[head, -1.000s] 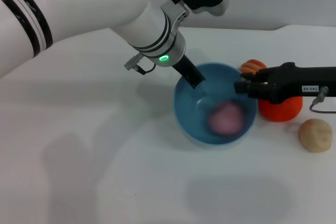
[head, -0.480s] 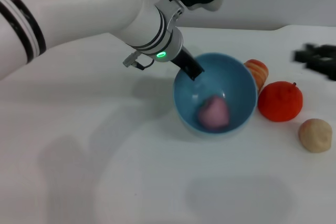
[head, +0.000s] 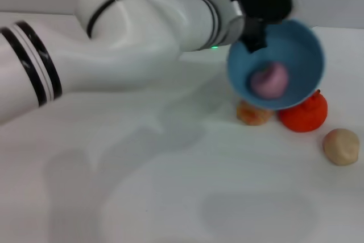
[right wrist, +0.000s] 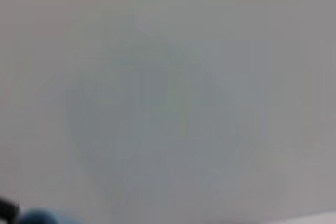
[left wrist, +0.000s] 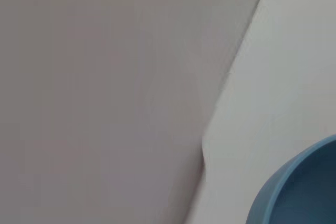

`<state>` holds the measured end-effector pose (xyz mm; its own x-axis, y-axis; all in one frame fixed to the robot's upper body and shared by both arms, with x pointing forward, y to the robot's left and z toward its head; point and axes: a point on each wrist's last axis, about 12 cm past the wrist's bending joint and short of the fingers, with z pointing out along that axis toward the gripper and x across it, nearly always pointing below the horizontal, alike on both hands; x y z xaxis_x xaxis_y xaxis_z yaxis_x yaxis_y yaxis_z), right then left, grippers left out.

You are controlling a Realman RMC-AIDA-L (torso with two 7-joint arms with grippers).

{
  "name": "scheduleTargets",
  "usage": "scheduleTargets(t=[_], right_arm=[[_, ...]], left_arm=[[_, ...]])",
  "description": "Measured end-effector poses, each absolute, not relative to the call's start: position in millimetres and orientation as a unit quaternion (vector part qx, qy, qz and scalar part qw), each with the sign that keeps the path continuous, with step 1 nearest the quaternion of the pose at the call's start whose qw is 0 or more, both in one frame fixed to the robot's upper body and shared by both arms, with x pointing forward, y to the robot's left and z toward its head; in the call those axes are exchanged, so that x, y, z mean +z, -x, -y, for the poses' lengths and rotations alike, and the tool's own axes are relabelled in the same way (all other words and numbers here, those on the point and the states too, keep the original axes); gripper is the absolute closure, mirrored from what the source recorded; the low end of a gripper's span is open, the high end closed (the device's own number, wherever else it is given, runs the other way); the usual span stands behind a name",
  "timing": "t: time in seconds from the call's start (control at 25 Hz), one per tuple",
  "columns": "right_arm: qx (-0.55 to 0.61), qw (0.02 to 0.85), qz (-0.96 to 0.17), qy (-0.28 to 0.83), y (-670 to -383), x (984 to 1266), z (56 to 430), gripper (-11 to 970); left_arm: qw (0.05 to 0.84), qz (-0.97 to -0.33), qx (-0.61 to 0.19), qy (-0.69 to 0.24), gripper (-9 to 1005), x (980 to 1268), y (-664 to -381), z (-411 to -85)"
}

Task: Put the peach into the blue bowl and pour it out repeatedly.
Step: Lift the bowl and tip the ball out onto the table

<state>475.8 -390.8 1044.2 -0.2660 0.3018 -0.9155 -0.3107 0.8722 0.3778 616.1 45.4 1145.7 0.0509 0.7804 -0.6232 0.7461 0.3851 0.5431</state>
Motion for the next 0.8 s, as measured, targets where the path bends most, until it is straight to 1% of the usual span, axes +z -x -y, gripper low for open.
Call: scheduleTargets(t=[0.12, 0.28, 0.44, 0.56, 0.72, 0.8], right_arm=[[0.248, 0.604, -0.757, -0.004, -466.7, 1031.5, 385.8, 299], [0.249, 0.604, -0.757, -0.010, -462.4, 1023.9, 380.4, 300], [0.254, 0.603, -0.756, -0.011, -464.7, 1022.8, 376.6, 300], [0.255, 0.604, -0.755, -0.009, -466.6, 1023.6, 375.8, 300], [0.259, 0.605, -0.753, -0.002, -472.0, 1025.7, 372.7, 300], [0.262, 0.606, -0.751, 0.001, -474.9, 1026.9, 371.0, 300]], left_arm=[[0.517, -0.637, 0.018, -0.572, 996, 1148.3, -610.7, -35.8], [0.566, -0.569, 0.024, -0.596, 996, 1146.8, -601.1, -32.3], [0.600, -0.486, 0.054, -0.633, 996, 1132.8, -584.0, -38.2], [0.613, -0.441, 0.078, -0.651, 996, 1121.6, -571.4, -44.7], [0.608, -0.408, 0.103, -0.673, 996, 1110.1, -561.3, -50.3], [0.608, -0.407, 0.103, -0.674, 996, 1108.7, -560.1, -50.8]])
